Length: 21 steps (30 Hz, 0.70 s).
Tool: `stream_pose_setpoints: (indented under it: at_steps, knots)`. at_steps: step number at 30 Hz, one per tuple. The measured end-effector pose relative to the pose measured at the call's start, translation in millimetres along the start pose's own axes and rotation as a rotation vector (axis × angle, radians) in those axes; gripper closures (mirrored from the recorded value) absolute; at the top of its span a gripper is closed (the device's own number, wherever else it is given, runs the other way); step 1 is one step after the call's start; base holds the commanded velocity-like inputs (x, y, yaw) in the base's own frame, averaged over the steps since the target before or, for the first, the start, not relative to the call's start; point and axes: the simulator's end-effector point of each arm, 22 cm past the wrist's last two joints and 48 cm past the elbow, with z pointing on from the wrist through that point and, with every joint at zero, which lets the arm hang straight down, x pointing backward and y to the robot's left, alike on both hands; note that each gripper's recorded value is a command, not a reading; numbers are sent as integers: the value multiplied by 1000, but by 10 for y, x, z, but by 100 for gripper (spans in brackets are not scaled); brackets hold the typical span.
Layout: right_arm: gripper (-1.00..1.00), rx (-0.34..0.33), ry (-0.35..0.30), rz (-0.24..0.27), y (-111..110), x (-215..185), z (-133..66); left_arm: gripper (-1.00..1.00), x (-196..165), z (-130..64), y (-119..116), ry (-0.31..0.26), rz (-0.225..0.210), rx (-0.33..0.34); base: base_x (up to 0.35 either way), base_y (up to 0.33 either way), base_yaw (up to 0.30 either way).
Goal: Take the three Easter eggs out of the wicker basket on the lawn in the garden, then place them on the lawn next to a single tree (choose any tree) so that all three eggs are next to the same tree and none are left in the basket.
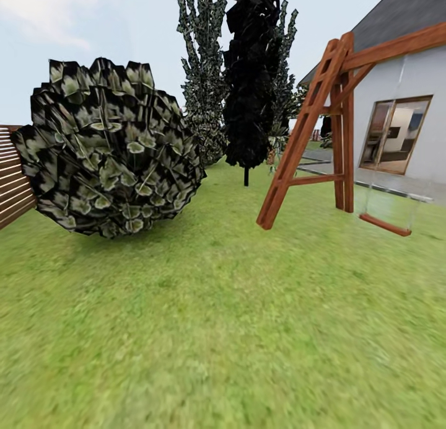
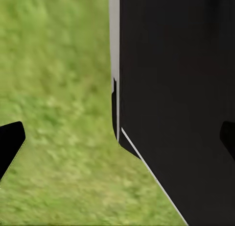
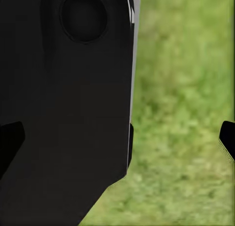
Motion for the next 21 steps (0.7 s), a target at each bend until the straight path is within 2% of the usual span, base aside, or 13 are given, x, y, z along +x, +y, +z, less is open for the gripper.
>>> stream_pose_setpoints:
  at_steps: [21]
  knots:
    - [-100,1,0,0,-8,0,0,-100,0,0,2,0,0,0,318,0,0]
